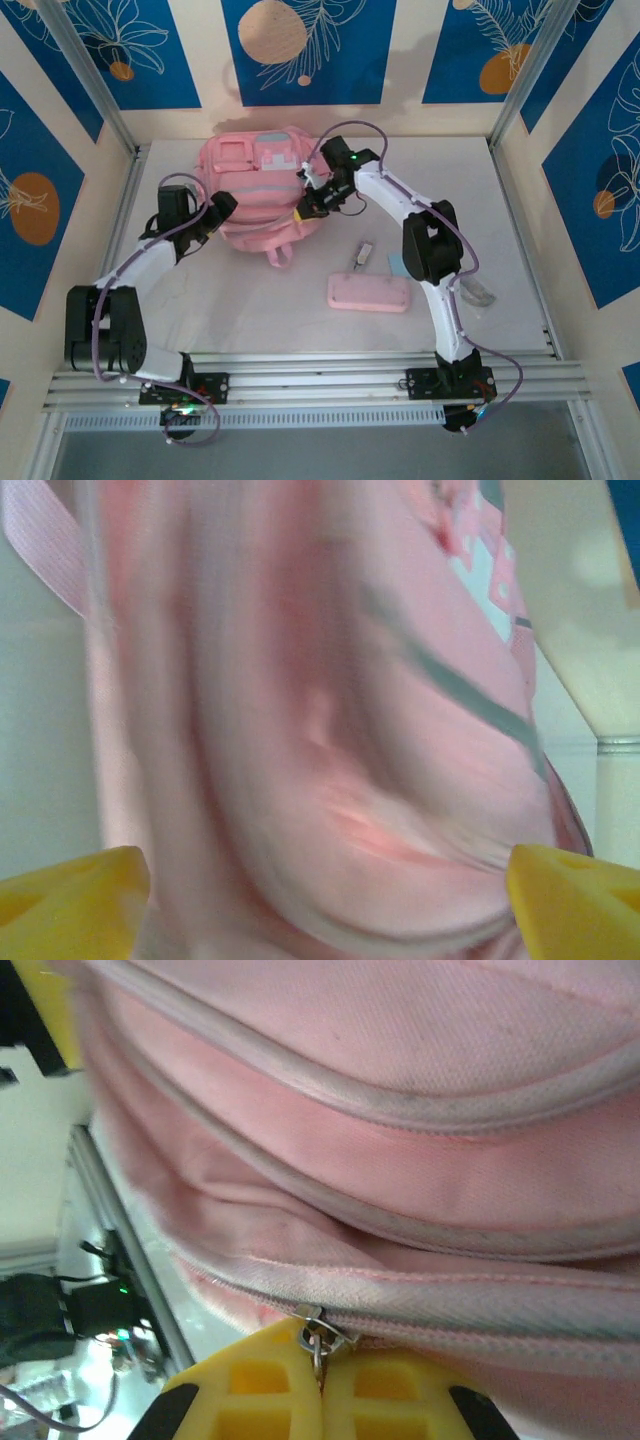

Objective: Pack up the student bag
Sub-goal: Zip the student bag at the center of the table.

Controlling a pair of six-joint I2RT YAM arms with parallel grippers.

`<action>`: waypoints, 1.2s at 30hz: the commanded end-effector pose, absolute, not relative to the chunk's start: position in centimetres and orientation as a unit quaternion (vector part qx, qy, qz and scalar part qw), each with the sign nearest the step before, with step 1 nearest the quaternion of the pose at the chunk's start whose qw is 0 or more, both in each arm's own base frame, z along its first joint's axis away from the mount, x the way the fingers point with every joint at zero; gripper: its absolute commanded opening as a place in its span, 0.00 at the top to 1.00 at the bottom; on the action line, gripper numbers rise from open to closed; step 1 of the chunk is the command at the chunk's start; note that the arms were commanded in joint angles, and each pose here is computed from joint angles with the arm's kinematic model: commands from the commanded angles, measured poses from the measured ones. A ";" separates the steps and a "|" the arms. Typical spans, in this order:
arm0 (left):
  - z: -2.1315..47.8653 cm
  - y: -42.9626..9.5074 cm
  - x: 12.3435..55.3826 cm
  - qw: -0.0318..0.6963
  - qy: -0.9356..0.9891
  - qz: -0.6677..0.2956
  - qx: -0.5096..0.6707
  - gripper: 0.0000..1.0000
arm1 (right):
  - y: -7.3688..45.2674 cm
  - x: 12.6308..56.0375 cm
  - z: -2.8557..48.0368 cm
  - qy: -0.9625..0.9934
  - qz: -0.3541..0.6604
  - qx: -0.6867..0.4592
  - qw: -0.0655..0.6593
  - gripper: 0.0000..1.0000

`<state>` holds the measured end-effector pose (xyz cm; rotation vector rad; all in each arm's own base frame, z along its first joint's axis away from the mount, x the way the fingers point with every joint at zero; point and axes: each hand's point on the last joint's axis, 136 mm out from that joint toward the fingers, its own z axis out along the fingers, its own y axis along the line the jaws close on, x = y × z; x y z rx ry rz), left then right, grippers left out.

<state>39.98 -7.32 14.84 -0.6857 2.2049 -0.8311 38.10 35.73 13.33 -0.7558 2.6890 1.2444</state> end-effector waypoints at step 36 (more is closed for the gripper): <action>9.6 -9.8 38.9 0.332 0.742 -0.388 -0.435 1.00 | 33.5 28.0 6.5 0.894 0.180 -0.409 -0.027 1.00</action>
